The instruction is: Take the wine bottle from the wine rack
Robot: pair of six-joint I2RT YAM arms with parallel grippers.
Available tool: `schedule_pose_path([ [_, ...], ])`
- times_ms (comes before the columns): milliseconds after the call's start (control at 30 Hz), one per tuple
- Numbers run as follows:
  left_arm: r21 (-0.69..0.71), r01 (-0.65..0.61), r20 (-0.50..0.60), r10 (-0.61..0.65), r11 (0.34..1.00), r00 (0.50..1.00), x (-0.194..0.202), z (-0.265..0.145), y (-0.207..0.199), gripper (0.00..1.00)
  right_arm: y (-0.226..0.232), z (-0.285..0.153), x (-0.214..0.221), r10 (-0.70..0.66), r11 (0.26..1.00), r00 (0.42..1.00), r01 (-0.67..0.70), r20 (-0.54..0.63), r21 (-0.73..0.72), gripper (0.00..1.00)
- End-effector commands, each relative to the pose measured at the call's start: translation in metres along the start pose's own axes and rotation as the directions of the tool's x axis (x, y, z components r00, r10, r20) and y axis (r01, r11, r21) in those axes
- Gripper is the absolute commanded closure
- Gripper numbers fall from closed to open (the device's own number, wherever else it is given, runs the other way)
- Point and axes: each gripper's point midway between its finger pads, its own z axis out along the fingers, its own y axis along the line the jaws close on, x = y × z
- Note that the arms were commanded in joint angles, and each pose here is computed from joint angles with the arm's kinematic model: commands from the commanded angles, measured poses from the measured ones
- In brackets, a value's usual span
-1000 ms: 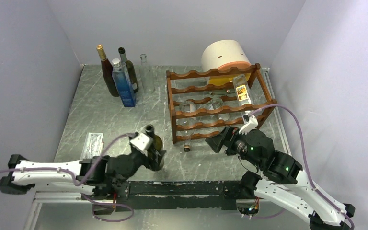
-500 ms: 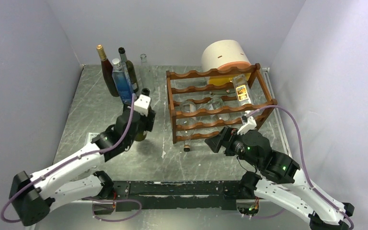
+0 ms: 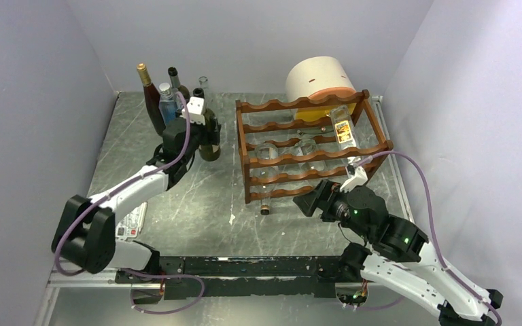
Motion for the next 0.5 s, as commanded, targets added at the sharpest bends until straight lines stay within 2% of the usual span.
schedule_pose_path([
  [0, 0.041, -0.024, 0.318, 0.010, 0.999, 0.948, -0.090, 0.020, -0.010, 0.93, -0.001, 0.000, -0.004, 0.004, 1.000, 1.000, -0.004, 0.014, 0.016, 0.09],
  [233, 0.043, -0.011, 0.327, -0.004, 0.999, 0.945, -0.074, 0.051, 0.003, 0.93, -0.008, -0.007, -0.007, 0.001, 0.999, 1.000, -0.002, 0.023, 0.045, 0.09],
  [467, 0.041, -0.023, 0.324, 0.008, 0.999, 0.946, -0.049, 0.066, 0.016, 0.93, -0.011, -0.008, -0.007, 0.004, 0.998, 1.000, -0.006, 0.030, 0.058, 0.09],
])
